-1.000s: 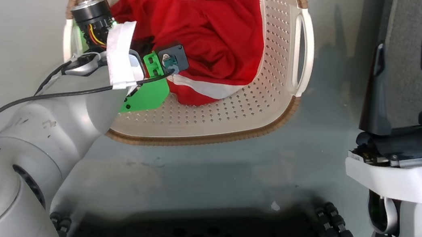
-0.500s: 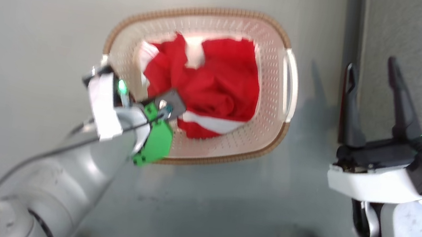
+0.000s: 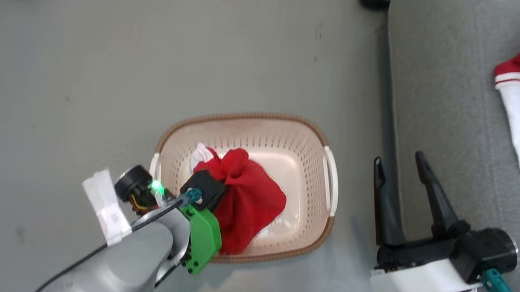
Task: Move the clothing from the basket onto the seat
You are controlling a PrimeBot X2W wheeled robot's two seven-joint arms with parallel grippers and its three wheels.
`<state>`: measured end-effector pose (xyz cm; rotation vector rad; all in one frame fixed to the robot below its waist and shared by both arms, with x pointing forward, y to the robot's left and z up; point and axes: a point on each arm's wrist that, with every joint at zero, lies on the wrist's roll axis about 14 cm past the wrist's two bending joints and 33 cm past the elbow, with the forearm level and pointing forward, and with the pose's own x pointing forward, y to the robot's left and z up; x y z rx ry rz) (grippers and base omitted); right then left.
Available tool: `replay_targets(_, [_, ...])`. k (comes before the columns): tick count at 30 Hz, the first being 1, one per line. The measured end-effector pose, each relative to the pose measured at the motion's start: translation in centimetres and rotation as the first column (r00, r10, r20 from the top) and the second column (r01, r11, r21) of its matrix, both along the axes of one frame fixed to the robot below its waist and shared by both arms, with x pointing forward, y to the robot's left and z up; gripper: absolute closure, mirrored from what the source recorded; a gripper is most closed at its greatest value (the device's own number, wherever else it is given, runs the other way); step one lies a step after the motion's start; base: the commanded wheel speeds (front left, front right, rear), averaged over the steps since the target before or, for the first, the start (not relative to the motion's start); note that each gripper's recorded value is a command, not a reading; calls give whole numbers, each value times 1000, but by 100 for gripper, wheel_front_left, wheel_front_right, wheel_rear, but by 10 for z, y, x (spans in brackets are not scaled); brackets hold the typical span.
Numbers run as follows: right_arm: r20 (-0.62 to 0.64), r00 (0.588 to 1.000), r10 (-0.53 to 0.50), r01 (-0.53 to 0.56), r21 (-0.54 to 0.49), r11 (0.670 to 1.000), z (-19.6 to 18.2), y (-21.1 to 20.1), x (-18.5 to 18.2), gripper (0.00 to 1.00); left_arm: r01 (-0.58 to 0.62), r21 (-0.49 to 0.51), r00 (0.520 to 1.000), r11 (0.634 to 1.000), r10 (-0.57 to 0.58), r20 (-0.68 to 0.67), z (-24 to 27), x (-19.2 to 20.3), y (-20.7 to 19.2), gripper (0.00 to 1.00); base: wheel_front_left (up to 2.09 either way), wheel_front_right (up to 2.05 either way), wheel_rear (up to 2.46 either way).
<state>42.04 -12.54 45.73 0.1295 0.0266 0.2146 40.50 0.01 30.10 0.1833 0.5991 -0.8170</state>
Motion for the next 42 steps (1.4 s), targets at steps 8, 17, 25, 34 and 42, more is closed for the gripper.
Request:
replay_targets(8, [63, 998, 18, -21, 39, 999, 36, 10, -49, 0, -101, -131, 980, 986, 121, 160, 77, -8, 0, 100, 0, 0, 0])
replay_targets(17, [161, 986, 53, -59, 29, 998, 68, 23, -87, 0, -31, -288, 892, 957, 157, 425, 189, -9, -17, 100, 0, 0, 0])
replay_targets(25, [205, 975, 83, -88, 17, 996, 80, 30, -103, 0, 95, -382, 804, 919, 155, 573, 262, -33, -35, 100, 0, 0, 0])
replay_targets(34, [202, 966, 160, -163, 0, 987, 78, 52, -103, 0, 141, -428, 762, 893, 178, 622, 295, -46, -40, 100, 0, 0, 0])
replay_targets(42, [180, 951, 252, -259, 17, 966, 73, 82, -103, 0, 190, -475, 732, 859, 199, 652, 331, -55, -47, 100, 0, 0, 0])
